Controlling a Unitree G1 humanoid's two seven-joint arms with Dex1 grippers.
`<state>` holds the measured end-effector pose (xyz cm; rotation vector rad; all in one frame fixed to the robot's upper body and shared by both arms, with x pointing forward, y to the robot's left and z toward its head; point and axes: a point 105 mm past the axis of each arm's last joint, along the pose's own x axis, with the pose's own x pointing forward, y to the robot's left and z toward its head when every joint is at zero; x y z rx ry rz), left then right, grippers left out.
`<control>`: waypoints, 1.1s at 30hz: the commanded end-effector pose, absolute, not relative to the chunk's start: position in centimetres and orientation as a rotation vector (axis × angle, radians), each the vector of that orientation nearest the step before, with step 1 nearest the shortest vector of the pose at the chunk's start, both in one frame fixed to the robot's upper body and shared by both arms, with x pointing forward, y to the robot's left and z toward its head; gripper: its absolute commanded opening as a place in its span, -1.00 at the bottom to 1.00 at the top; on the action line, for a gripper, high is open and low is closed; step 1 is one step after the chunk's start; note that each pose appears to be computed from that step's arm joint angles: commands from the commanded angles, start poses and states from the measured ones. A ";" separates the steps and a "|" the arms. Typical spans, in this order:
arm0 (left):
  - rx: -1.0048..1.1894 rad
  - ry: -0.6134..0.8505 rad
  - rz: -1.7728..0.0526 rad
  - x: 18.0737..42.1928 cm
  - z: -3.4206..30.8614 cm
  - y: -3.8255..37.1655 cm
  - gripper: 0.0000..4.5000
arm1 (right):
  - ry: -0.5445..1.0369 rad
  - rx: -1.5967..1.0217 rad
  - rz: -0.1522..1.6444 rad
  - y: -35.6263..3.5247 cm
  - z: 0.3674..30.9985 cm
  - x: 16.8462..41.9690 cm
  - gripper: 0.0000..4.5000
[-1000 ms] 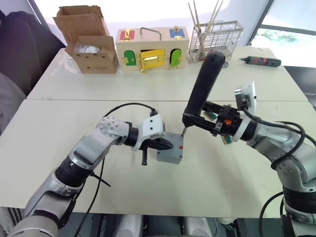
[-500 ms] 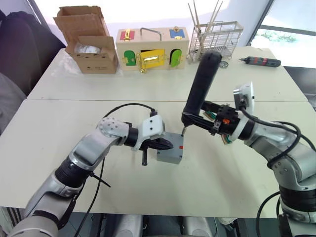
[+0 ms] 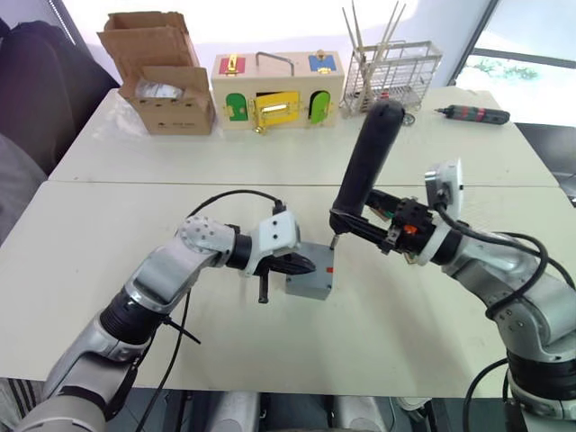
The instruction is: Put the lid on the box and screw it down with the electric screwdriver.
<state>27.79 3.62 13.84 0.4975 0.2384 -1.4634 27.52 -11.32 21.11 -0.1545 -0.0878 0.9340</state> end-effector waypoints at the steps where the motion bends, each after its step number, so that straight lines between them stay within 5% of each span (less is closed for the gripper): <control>1: 0.513 0.321 -1.445 27.8 12.2 4.2 -1.00 | 0.004 -0.153 1.007 -10.3 18.3 26.3 -0.15; 14: 0.513 0.344 -1.439 28.0 11.5 4.3 -1.00 | 0.024 -0.086 0.945 -10.7 17.1 28.4 -0.15; 33: 0.515 0.344 -1.428 28.1 11.4 4.5 -1.00 | 0.076 -0.126 1.016 -9.6 15.1 27.3 -0.15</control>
